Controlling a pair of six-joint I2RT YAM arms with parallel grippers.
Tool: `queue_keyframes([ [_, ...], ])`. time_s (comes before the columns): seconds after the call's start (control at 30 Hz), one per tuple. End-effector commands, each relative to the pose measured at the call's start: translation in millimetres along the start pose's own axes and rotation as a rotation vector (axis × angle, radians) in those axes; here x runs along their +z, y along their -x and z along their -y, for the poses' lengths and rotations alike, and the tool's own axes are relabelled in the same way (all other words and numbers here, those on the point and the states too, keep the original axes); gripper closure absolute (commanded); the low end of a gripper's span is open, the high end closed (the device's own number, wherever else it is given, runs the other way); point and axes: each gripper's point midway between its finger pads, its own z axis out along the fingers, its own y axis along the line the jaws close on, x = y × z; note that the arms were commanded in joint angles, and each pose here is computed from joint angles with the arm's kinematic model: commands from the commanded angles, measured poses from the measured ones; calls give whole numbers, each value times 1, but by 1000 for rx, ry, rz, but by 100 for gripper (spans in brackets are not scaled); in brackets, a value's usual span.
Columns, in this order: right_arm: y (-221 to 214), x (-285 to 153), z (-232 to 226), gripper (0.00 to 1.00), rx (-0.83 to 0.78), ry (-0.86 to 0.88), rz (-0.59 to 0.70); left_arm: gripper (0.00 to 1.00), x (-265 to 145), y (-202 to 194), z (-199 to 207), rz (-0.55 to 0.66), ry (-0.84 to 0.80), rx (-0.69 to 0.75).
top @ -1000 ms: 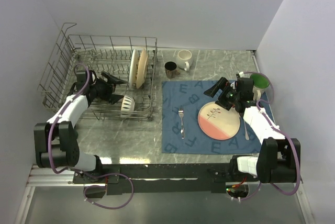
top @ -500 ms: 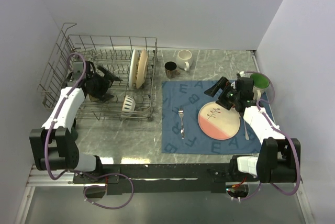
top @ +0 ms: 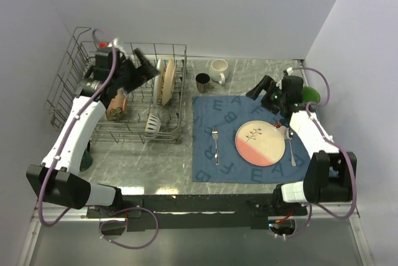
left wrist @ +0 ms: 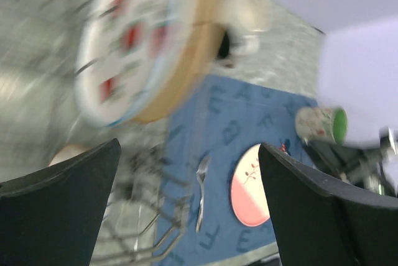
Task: Load the mixed dishes into the dish rack
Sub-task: Grab a cup with the right arm
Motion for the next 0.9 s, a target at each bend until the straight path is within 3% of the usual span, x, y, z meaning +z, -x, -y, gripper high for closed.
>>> queue_keyframes([
  [0.0, 44, 22, -18, 0, -150, -9, 95, 1, 1, 14, 53, 111, -110, 273],
  [0.13, 63, 64, -32, 2, -265, -3, 107, 1, -3, 0, 98, 160, -274, 397],
  [0.17, 60, 81, -28, 4, -297, -4, 96, 1, -5, -8, 115, 157, -361, 428],
  [0.3, 70, 116, -64, 15, -391, 82, 120, 1, -7, -20, 135, 152, -458, 471],
  [0.5, 61, 162, -94, 21, -543, 52, 136, 1, -5, -37, 142, 115, -470, 489],
  [0.87, 43, 210, -81, 27, -531, -25, 48, 1, -23, -40, 127, 123, -428, 461],
])
